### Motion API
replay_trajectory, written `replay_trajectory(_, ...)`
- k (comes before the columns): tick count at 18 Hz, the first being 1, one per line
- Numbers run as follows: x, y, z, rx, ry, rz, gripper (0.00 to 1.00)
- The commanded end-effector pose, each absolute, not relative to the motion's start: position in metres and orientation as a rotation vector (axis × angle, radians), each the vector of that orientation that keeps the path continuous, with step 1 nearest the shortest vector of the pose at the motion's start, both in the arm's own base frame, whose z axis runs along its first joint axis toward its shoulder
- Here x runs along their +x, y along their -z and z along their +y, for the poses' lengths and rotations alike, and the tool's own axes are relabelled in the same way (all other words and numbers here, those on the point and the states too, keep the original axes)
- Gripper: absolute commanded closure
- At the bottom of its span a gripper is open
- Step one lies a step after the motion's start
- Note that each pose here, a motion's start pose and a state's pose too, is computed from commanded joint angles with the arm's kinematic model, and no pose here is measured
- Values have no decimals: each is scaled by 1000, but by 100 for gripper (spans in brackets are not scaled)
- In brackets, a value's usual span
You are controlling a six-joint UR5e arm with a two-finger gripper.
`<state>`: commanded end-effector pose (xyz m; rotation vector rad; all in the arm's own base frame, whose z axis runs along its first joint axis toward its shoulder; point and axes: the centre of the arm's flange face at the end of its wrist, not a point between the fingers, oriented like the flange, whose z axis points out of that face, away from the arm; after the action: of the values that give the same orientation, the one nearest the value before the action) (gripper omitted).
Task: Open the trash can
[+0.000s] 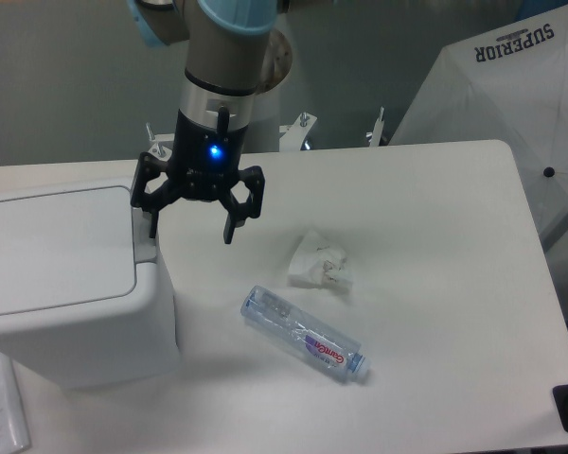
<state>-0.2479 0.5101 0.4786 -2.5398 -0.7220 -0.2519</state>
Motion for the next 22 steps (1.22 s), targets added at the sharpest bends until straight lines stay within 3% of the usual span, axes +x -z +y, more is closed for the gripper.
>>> replay_trajectory(22, -248, -475, 513, -2541, 248, -716, 0)
